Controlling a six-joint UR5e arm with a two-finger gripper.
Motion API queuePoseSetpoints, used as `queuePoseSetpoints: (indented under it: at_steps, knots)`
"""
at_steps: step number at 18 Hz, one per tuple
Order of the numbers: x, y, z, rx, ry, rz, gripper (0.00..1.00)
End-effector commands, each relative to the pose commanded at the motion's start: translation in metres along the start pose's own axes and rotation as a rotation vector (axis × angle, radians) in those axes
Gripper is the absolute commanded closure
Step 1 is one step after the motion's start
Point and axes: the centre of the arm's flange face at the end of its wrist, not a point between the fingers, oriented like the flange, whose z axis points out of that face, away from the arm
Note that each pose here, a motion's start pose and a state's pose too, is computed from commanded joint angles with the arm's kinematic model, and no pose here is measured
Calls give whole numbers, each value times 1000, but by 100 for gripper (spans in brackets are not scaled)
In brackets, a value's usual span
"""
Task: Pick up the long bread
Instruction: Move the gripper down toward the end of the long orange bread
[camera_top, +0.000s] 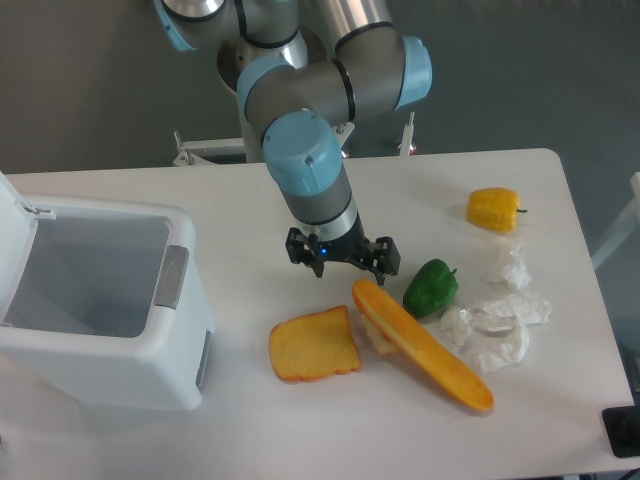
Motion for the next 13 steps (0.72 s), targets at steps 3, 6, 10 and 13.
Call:
queuePoseSetpoints:
  at_steps: [3,6,10,13]
  knots:
    - [4,1,4,-8,5,-21,0]
    - [9,-2,16,-26,17,-39,0]
    - [13,-5,35,-60,32,-115,0]
    - [13,-6,44,-80,28,-139,0]
